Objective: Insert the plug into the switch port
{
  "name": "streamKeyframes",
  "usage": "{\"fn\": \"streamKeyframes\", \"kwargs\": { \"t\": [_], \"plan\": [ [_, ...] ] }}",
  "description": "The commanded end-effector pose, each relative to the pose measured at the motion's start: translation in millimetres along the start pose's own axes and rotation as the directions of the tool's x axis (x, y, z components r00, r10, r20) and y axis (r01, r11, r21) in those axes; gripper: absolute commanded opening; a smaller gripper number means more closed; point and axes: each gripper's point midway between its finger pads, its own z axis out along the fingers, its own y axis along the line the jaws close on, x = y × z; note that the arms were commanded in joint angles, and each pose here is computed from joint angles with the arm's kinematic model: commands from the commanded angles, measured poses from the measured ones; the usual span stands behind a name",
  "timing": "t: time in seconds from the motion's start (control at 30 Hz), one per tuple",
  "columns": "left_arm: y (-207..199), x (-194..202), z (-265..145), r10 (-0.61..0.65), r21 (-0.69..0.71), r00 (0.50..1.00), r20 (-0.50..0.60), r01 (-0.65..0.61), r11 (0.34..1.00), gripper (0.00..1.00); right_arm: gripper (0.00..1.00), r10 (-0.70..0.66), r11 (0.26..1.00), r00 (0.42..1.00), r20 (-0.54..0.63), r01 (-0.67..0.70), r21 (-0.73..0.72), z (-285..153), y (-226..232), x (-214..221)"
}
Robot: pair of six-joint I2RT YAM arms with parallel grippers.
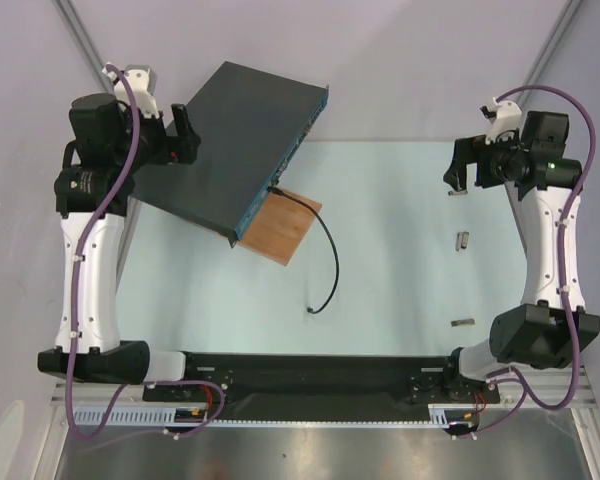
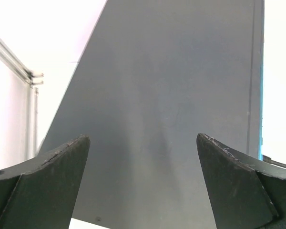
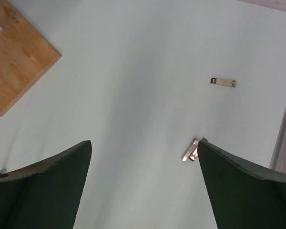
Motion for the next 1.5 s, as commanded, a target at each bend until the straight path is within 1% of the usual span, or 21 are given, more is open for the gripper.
{"fn": "streamKeyframes", "kwargs": {
  "t": [0.0, 0.03, 0.07, 0.13, 0.17, 0.2, 0.23, 0.27, 0.33, 0.37, 0.4, 0.47, 0.5, 0.53, 0.77, 1.0, 1.13, 1.3, 1.4, 1.43, 1.47],
  "plan": [
    [5.0, -29.7, -10.9, 0.096, -0.03, 0.99, 0.105, -0.093, 0.995, 1.0, 1.0, -0.014, 0.999, 0.997, -0.072, 0.016, 0.033, 6.4, -14.9, 4.1],
    [-1.6, -33.8, -13.6, 0.113, 0.004, 0.985, 0.127, -0.114, 0.993, 1.0, 1.0, -0.037, 0.998, 0.996, -0.083, 0.041, 0.043, 8.4, -21.3, 1.0],
    [-7.0, -33.9, -14.6, 0.13, 0.034, 0.983, 0.133, -0.136, 0.99, 1.0, 1.0, -0.03, 0.999, 0.99, -0.137, 0.034, 0.034, 25.4, -29.4, 12.3],
    [-19.0, -33.0, -17.2, 0.172, 0.102, 0.974, 0.148, -0.188, 0.977, 1.0, 1.0, -0.039, 0.998, 0.978, -0.206, 0.047, 0.036, 38.7, -40.2, 24.2],
    [-27.2, -34.5, -18.0, 0.175, 0.145, 0.97, 0.167, -0.199, 0.969, 1.0, 1.0, -0.088, 0.995, 0.972, -0.22, 0.095, 0.025, 44.8, -48.4, 22.1],
    [-30.3, -30.2, -16.5, 0.176, 0.165, 0.971, 0.164, -0.203, 0.965, 1.0, 1.0, -0.077, 0.997, 0.954, -0.289, 0.08, 0.0, 63.8, -56.5, 40.0],
    [-33.0, -31.5, -17.8, 0.181, 0.177, 0.967, 0.179, -0.212, 0.961, 1.0, 1.0, -0.092, 0.996, 0.946, -0.311, 0.094, -0.008, 73.0, -65.2, 44.7],
    [-37.2, -30.2, -17.2, 0.18, 0.2, 0.967, 0.182, -0.216, 0.956, 1.0, 1.0, -0.101, 0.994, 0.948, -0.301, 0.107, 0.004, 75.9, -75.1, 35.9],
    [-40.0, -25.2, -13.8, 0.178, 0.22, 0.969, 0.173, -0.214, 0.952, 1.0, 1.0, -0.082, 0.996, 0.932, -0.354, 0.087, 0.0, 106.0, -96.1, 53.1],
    [-40.7, -21.7, -11.2, 0.173, 0.229, 0.972, 0.162, -0.207, 0.951, 1.0, 1.0, -0.101, 0.993, 0.94, -0.326, 0.114, 0.022, 106.1, -108.1, 36.9],
    [-40.6, -19.9, -8.7, 0.169, 0.232, 0.973, 0.155, -0.202, 0.951, 1.0, 1.0, -0.089, 0.995, 0.924, -0.371, 0.099, 0.006, 129.9, -118.3, 55.4],
    [-40.5, -16.6, -4.0, 0.164, 0.237, 0.977, 0.14, -0.194, 0.952, 1.0, 1.0, -0.093, 0.994, 0.917, -0.387, 0.11, 0.021, 145.3, -134.3, 60.2],
    [-40.6, -15.9, -2.8, 0.156, 0.239, 0.978, 0.135, -0.185, 0.953, 1.0, 1.0, -0.128, 0.988, 0.922, -0.365, 0.149, 0.03, 150.0, -142.4, 49.9],
    [-40.4, -14.2, -1.2, 0.154, 0.24, 0.98, 0.129, -0.181, 0.954, 1.0, 1.0, -0.126, 0.989, 0.908, -0.398, 0.149, 0.026, 166.7, -150.7, 66.6],
    [-45.7, -10.1, 2.3, 0.122, 0.273, 0.986, 0.114, -0.149, 0.95, 1.0, 1.0, -0.201, 0.966, 0.899, -0.39, 0.249, 0.074, 218.7, -190.8, 90.8],
    [-47.3, -10.6, 5.3, 0.111, 0.284, 0.988, 0.112, -0.139, 0.949, 1.0, 1.0, -0.175, 0.971, 0.912, -0.372, 0.223, 0.09, 247.9, -199.4, 108.5],
    [-47.9, -9.3, 6.6, 0.107, 0.29, 0.988, 0.107, -0.134, 0.948, 1.0, 0.99, -0.132, 0.977, 0.926, -0.354, 0.183, 0.113, 264.0, -201.1, 115.2],
    [-46.1, -7.5, 7.0, 0.108, 0.28, 0.989, 0.102, -0.133, 0.951, 1.0, 1.0, 0.001, 0.99, 0.96, -0.281, 0.039, 0.135, 277.8, -195.2, 111.3],
    [-45.4, -6.7, 7.1, 0.107, 0.276, 0.989, 0.099, -0.131, 0.952, 1.0, 0.96, 0.088, 0.987, 0.969, -0.23, -0.054, 0.151, 284.3, -194.4, 106.1],
    [-44.9, -6.5, 8.2, 0.108, 0.274, 0.989, 0.1, -0.132, 0.953, 1.0, 0.9, 0.111, 0.985, 0.971, -0.213, -0.079, 0.152, 288.0, -195.6, 105.6],
    [-44.6, -5.6, 8.5, 0.106, 0.273, 0.99, 0.096, -0.129, 0.953, 1.0, 0.88, 0.134, 0.983, 0.97, -0.204, -0.104, 0.151, 290.4, -196.1, 106.4]
  ]
}}
